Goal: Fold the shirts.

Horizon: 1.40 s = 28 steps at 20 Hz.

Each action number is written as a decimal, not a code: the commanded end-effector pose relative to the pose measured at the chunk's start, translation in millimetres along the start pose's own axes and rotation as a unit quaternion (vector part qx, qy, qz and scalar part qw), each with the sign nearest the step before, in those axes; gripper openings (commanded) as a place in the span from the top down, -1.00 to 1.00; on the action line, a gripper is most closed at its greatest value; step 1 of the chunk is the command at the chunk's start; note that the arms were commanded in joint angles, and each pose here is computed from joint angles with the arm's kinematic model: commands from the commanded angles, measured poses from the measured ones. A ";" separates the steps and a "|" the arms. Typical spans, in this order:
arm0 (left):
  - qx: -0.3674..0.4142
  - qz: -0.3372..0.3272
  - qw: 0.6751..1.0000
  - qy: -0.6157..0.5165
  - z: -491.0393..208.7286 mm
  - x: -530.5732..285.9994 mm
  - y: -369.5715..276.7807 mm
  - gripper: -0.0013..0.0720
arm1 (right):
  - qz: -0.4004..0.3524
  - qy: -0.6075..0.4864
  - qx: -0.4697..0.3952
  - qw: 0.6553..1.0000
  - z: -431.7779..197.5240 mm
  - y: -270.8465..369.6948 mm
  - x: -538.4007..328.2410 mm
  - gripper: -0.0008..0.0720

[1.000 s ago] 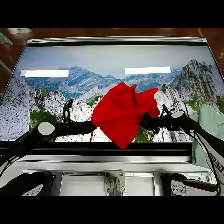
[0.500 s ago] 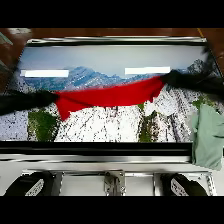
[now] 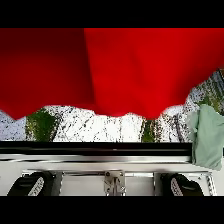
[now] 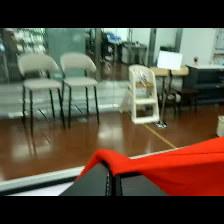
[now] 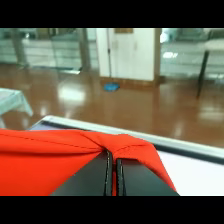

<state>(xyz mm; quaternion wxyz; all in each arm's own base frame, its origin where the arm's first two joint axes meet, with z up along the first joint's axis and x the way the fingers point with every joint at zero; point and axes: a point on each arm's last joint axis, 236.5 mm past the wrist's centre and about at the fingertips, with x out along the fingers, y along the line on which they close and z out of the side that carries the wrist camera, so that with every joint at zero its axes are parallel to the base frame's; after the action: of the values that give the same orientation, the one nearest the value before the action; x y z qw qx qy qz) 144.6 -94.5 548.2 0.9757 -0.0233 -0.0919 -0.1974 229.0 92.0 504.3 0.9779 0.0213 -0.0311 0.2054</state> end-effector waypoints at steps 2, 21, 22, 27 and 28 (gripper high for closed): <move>0.030 0.026 0.999 0.028 -5.0 -23.9 -0.2 0.87 | -0.052 -0.003 -0.018 0.998 8.1 -0.2 -34.6 0.81; -0.244 0.134 0.884 0.376 -479.4 183.3 172.1 0.86 | -0.101 0.330 0.338 0.876 -395.1 -213.4 236.9 0.81; -0.288 0.137 0.870 0.376 -503.1 193.6 172.6 0.86 | -0.102 0.314 0.372 0.868 -413.1 -216.9 254.3 0.81; -0.450 0.148 0.778 0.413 -600.8 205.1 156.0 0.86 | -0.088 0.397 0.400 0.822 -516.8 -186.0 268.4 0.81; -0.464 0.143 0.763 0.426 -611.1 202.2 149.3 0.86 | -0.081 0.418 0.393 0.815 -529.0 -175.8 265.6 0.80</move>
<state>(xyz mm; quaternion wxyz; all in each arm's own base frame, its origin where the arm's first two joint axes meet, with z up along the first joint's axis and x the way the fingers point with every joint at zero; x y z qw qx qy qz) 484.0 -68.0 27.1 0.8519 -0.3200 0.4083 -0.0715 572.5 40.5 38.6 0.8473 0.3073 0.4214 0.0998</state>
